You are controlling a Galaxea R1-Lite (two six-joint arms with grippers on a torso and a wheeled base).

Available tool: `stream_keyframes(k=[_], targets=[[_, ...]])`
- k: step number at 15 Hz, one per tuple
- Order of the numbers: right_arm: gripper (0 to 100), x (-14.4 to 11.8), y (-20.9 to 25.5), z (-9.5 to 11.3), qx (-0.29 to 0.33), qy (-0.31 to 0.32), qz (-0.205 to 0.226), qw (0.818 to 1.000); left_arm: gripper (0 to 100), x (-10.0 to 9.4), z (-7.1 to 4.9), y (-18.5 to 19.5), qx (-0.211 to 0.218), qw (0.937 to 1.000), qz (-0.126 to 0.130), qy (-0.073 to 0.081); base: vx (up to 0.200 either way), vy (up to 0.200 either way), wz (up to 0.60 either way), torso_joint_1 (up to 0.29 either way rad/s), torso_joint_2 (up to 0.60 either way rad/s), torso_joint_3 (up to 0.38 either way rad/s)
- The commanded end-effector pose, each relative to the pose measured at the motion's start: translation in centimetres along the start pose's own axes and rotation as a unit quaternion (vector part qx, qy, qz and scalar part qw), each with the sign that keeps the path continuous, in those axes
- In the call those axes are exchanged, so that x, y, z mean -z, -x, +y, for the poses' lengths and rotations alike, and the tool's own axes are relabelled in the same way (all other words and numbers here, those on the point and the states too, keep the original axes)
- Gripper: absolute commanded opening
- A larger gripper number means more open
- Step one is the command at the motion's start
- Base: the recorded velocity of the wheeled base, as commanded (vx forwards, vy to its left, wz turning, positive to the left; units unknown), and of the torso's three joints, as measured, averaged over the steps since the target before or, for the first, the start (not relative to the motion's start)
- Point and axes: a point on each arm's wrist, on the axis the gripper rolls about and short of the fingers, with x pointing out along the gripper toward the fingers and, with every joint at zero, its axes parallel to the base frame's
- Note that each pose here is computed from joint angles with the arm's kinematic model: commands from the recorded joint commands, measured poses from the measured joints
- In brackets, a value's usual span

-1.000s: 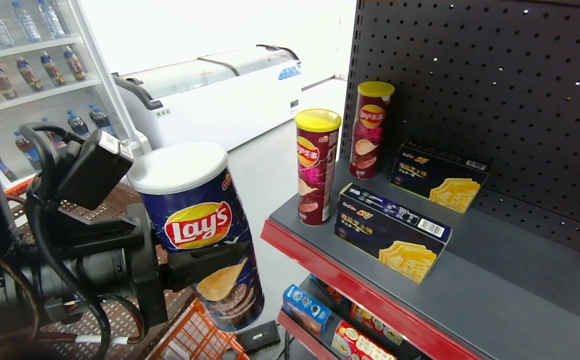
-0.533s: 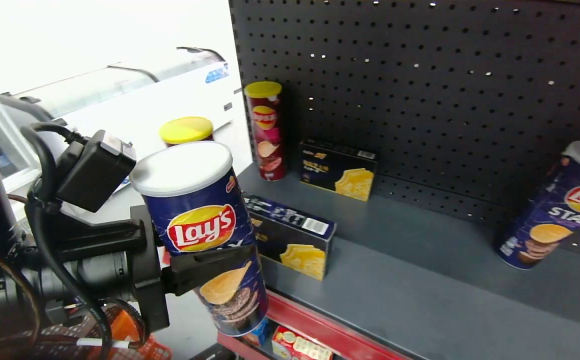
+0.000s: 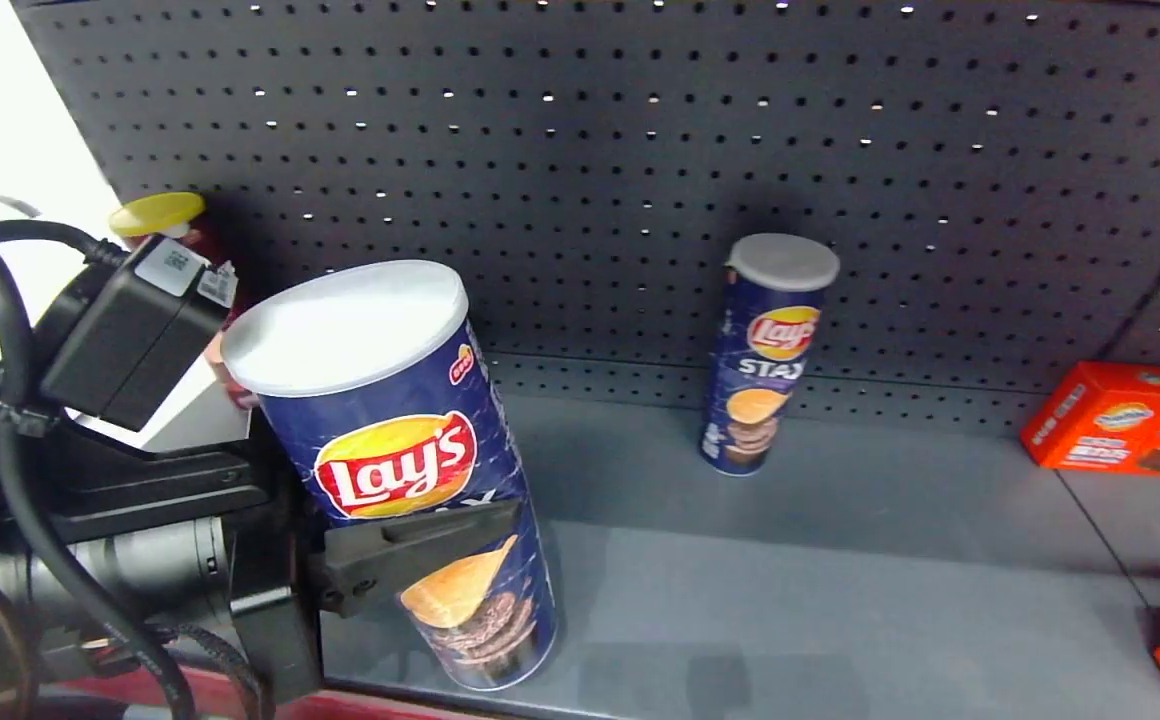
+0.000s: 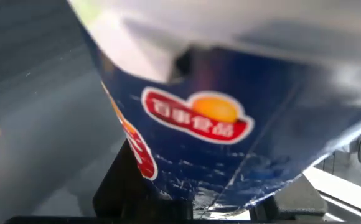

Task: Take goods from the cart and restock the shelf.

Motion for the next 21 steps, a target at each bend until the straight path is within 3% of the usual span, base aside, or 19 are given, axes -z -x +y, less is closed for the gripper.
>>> stream_keyframes(k=[1, 18, 19, 21], targets=[[100, 0.0, 0.0, 0.0, 0.000, 0.000, 0.001, 1.000, 0, 0.0, 0.0, 0.0, 0.000, 1.0000, -0.001, 0.000, 0.000, 0.000, -0.60, -0.002, 0.01, 0.002], [100, 0.0, 0.0, 0.0, -0.003, 0.002, 0.001, 1.000, 0, 1.2, 0.1, 0.8, -0.014, 0.9998, 0.013, 0.008, 0.000, 0.000, 0.00, 0.000, 0.00, 0.000], [100, -5.0, 0.6, -0.1, -0.017, -0.019, -0.039, 0.999, 0, 1.3, 0.0, 1.1, -0.015, 0.9998, 0.012, 0.008, 0.000, 0.000, 0.00, 0.000, 0.00, 0.000], [100, -7.3, -0.3, -0.1, -0.073, -0.016, 0.017, 0.997, 0, 1.7, 0.0, 1.1, -0.016, 0.9997, 0.018, 0.010, 0.000, 0.000, 0.00, 0.000, 0.00, 0.000]])
